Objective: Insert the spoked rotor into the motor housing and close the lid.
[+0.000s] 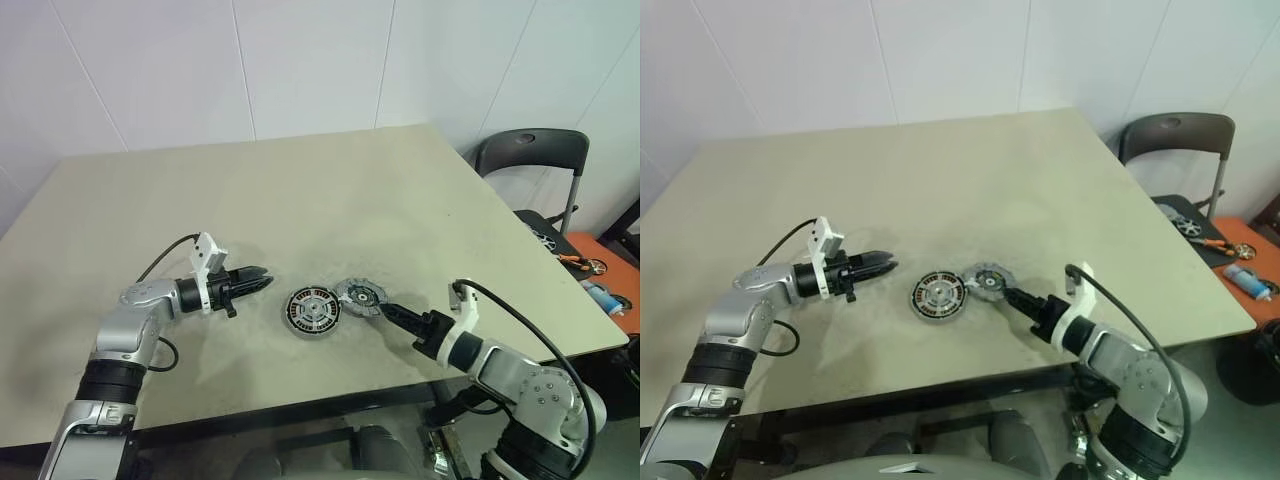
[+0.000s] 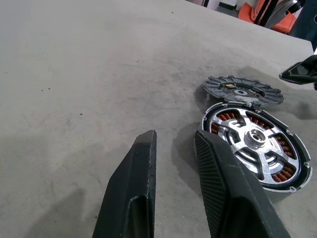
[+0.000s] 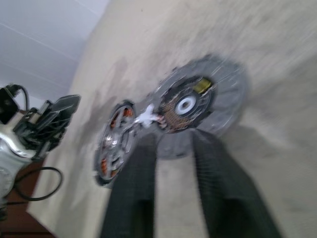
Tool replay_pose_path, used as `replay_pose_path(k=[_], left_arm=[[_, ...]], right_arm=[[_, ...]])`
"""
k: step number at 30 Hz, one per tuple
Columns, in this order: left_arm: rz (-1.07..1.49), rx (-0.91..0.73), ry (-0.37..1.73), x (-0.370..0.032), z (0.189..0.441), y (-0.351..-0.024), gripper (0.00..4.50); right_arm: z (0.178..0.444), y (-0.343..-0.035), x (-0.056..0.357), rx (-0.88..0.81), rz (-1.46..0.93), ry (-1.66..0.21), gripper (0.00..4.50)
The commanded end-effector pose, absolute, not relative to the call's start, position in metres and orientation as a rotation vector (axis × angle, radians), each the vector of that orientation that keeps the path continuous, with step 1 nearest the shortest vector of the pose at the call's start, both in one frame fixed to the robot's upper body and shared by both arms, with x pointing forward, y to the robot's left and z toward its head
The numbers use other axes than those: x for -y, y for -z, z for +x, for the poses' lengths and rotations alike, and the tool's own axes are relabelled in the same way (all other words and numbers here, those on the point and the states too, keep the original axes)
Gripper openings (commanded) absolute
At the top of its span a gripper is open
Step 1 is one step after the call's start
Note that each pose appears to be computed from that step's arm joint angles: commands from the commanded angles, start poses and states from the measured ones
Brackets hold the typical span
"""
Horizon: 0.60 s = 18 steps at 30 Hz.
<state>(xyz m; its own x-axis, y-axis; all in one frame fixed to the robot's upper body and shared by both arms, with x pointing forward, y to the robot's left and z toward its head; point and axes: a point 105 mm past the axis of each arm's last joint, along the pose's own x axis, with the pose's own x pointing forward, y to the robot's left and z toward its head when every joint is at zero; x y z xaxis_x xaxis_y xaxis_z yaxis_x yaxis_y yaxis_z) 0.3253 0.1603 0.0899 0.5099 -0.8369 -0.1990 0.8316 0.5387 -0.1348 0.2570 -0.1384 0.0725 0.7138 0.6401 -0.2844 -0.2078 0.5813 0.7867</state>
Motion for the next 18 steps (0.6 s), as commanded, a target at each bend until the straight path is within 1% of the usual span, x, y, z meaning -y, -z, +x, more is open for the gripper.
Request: replay_pose_path(k=[1,4,9,14,18], left_arm=[[0.005,-0.223,1.004,-0.159,0.326,-0.097,1.31],[0.006,-0.222,0.998,-0.159,0.326,-0.096,1.31],[0.006,-0.224,0.996,-0.159,0.324,-0.094,1.31],[0.011,-0.229,0.995,-0.16,0.323,-0.093,1.31],[0.014,-0.232,0.994,-0.161,0.322,-0.091,1.31]], right_arm=[[0.253,-0.088,0.131,-0.562,0.807,-0.6,1.81],[0.248,-0.082,0.132,-0.586,0.824,-0.596,1.81],[0.249,-0.078,0.138,-0.601,0.835,-0.553,1.81],[0.24,-0.076,0.14,-0.615,0.844,-0.573,1.81],[0.242,-0.077,0.138,-0.606,0.845,-0.567,1.81]])
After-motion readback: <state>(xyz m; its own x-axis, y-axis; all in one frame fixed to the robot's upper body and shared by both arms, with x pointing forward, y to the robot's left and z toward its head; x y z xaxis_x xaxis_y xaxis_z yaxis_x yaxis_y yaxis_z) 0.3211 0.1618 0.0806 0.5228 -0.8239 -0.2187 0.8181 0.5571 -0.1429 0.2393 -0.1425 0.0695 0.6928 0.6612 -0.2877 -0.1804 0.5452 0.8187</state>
